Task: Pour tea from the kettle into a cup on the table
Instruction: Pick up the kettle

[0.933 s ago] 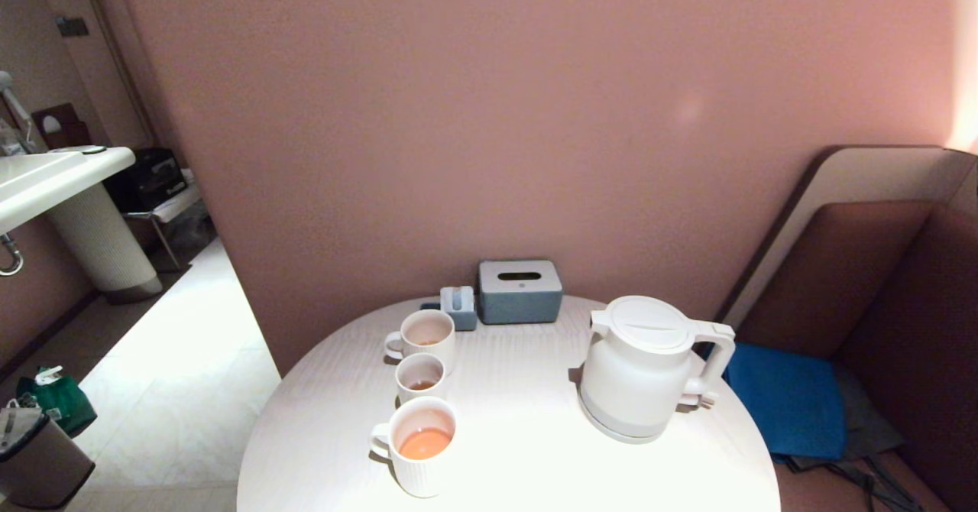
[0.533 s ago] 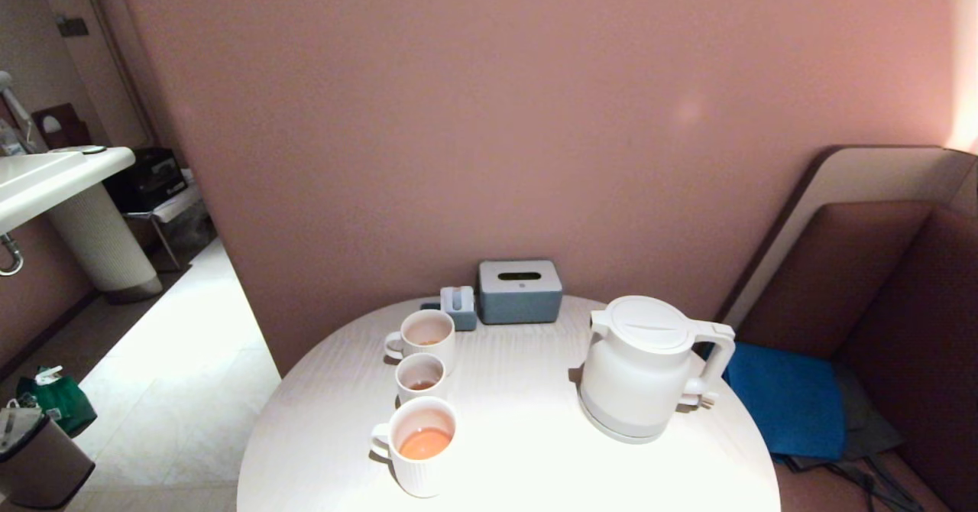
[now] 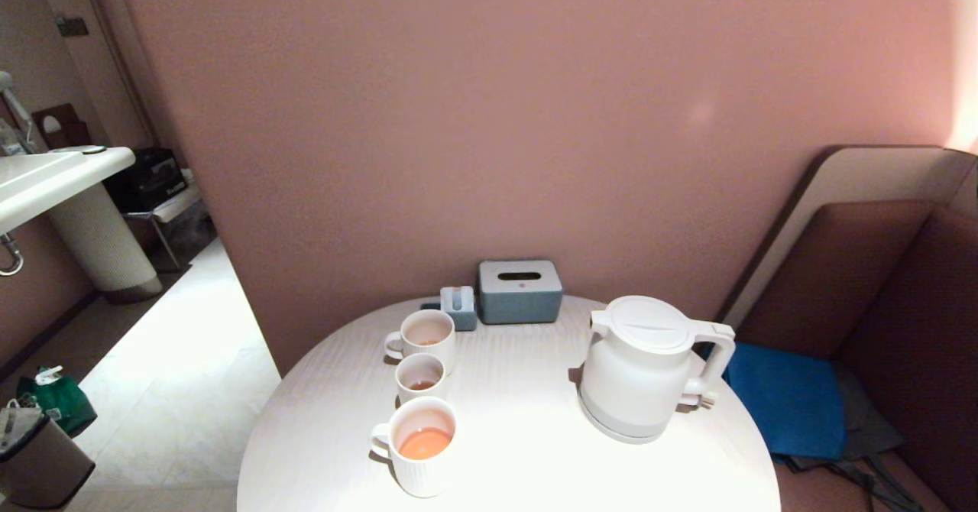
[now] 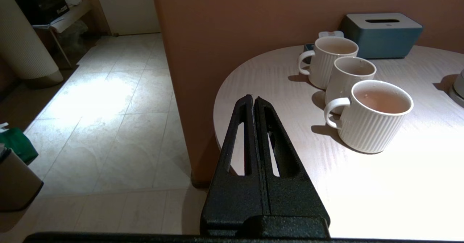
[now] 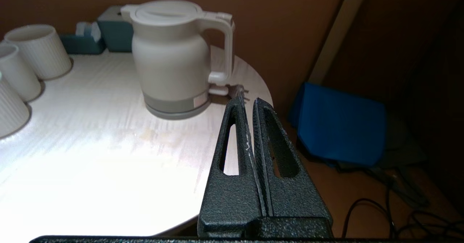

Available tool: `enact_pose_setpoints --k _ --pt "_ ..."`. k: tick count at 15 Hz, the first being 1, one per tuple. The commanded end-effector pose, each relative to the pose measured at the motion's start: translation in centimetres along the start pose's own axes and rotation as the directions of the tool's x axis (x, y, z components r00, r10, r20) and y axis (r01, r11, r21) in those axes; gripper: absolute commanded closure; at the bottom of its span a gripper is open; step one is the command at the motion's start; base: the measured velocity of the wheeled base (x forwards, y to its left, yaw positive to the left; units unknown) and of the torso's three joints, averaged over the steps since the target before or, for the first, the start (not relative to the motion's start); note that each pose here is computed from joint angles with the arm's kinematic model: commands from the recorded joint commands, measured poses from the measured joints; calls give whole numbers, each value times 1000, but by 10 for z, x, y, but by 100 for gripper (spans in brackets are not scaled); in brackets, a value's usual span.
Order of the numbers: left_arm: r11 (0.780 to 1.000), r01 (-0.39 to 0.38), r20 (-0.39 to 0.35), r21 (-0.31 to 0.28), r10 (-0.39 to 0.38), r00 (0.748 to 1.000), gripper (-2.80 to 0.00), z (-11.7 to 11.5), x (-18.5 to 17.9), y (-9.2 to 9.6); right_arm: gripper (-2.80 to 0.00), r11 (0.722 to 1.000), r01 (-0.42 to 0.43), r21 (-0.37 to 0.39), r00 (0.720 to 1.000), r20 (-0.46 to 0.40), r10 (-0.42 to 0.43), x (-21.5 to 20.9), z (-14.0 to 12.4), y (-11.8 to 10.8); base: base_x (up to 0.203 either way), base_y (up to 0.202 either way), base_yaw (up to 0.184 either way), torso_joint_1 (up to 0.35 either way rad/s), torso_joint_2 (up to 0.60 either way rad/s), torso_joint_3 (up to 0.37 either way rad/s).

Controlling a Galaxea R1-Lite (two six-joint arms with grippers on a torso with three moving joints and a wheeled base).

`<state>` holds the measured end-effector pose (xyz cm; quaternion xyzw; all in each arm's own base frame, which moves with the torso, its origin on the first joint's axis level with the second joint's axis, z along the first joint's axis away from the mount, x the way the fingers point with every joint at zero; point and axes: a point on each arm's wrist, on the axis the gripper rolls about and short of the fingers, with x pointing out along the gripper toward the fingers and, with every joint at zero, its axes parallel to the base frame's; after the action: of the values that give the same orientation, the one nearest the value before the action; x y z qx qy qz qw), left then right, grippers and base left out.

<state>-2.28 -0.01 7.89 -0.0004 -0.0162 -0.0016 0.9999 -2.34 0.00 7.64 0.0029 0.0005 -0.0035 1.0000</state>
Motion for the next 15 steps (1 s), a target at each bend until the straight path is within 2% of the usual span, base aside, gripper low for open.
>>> enact_pose_setpoints --k 1,3,5,7,9,10,11,12,15 --pt "1000 0 0 -1 0 1000 0 0 0 0 0 1000 3 16 999 37 -4 -5 16 0 0 0 0 0 0 0" --pt "1000 0 0 -1 0 1000 0 0 0 0 0 999 -4 39 996 88 0 -16 61 0 0 0 0 0 0 0" --pt "1000 1 0 -1 -1 1000 0 0 0 0 0 999 -10 50 999 53 7 -7 103 1 0 0 0 0 0 0" --pt "1000 0 0 -1 0 1000 0 0 0 0 0 998 -7 56 1000 -15 8 17 134 1 0 0 0 0 0 0" --pt "1000 0 0 -1 0 1000 0 0 0 0 0 998 8 58 991 -136 0 54 150 1 0 0 0 0 0 0" --pt "1000 1 0 -1 -1 1000 0 0 0 0 0 998 23 56 977 -212 -10 76 153 1 0 0 0 0 0 0" --pt "1000 0 0 -1 0 1000 0 0 0 0 0 998 43 48 954 -298 -26 97 153 1 0 0 0 0 0 0" --pt "1000 1 0 -1 -1 1000 0 0 0 0 0 998 61 36 920 -391 -42 115 149 0 0 0 0 0 0 0" --pt "1000 0 0 -1 0 1000 0 0 0 0 0 996 86 -4 757 -650 -68 153 128 0 0 0 0 0 0 0"
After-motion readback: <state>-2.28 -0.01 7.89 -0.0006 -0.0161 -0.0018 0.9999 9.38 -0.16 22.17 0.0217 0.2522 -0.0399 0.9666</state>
